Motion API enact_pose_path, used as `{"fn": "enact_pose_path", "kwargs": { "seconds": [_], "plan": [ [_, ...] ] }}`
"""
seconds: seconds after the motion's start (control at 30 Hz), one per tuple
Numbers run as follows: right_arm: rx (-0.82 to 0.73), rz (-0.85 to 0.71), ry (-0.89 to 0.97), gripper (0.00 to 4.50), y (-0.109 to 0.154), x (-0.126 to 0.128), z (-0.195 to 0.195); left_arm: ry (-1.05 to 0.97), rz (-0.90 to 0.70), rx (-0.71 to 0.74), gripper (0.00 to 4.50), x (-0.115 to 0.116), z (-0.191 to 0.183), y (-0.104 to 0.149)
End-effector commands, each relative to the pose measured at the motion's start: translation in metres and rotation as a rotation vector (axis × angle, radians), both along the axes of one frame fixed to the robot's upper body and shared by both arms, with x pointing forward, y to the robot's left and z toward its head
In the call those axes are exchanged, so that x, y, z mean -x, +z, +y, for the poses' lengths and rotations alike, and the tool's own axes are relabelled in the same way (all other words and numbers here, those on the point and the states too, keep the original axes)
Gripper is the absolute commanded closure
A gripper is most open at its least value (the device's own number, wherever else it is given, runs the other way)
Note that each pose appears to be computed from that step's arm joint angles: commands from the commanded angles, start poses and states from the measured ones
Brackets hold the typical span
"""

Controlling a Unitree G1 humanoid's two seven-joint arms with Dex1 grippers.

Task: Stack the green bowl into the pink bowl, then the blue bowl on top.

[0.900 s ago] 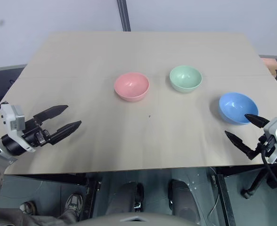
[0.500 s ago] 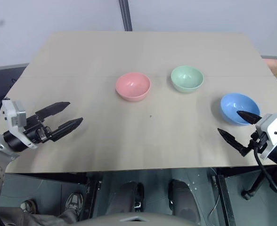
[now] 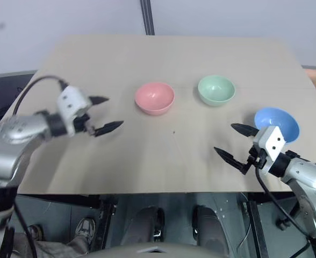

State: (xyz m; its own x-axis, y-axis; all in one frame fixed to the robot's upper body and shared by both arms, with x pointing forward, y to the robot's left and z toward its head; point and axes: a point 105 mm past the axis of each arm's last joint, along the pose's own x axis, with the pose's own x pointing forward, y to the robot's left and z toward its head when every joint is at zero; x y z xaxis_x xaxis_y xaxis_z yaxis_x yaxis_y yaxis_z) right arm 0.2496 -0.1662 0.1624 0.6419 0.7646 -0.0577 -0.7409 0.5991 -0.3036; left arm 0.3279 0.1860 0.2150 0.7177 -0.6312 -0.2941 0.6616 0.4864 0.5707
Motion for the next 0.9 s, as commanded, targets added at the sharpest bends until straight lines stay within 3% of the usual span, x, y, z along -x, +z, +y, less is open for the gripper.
{"fn": "enact_pose_path", "kwargs": {
  "seconds": [0.03, 0.17, 0.27, 0.33, 0.37, 0.4, 0.43, 0.5, 0.67, 0.77, 0.9],
  "plan": [
    [-0.018, -0.050, 0.016, 0.02, 0.012, 0.001, 0.008, -0.093, -0.008, -0.207, 0.00, -0.026, -0.025, -0.001],
    [-0.019, -0.063, 0.015, 0.02, 0.011, 0.002, 0.014, -0.227, 0.015, -0.434, 0.00, -0.051, -0.057, -0.020],
    [-0.025, -0.072, 0.001, 0.02, 0.012, 0.002, 0.016, -0.267, 0.017, -0.512, 0.00, -0.062, -0.069, -0.032],
    [-0.025, -0.080, -0.009, 0.00, 0.013, 0.003, 0.016, -0.303, 0.028, -0.550, 0.50, -0.067, -0.078, -0.039],
    [-0.024, -0.083, -0.012, 0.00, 0.014, 0.004, 0.016, -0.310, 0.030, -0.554, 0.52, -0.068, -0.082, -0.040],
    [-0.023, -0.085, -0.020, 0.00, 0.014, 0.004, 0.015, -0.321, 0.031, -0.560, 1.23, -0.070, -0.085, -0.040],
    [-0.022, -0.087, -0.027, 0.00, 0.014, 0.004, 0.015, -0.327, 0.030, -0.561, 1.34, -0.071, -0.087, -0.040],
    [-0.018, -0.088, -0.040, 0.00, 0.013, 0.005, 0.013, -0.334, 0.031, -0.562, 2.04, -0.074, -0.089, -0.038],
    [-0.018, -0.086, -0.060, 0.00, 0.011, 0.006, 0.011, -0.366, 0.061, -0.531, 4.29, -0.071, -0.095, -0.039],
    [-0.017, -0.084, -0.068, 0.00, 0.009, 0.006, 0.010, -0.418, 0.069, -0.500, 4.46, -0.063, -0.101, -0.039],
    [-0.016, -0.081, -0.078, 0.00, 0.007, 0.005, 0.008, -0.643, 0.090, -0.439, 4.46, -0.021, -0.110, -0.040]
  ]
}}
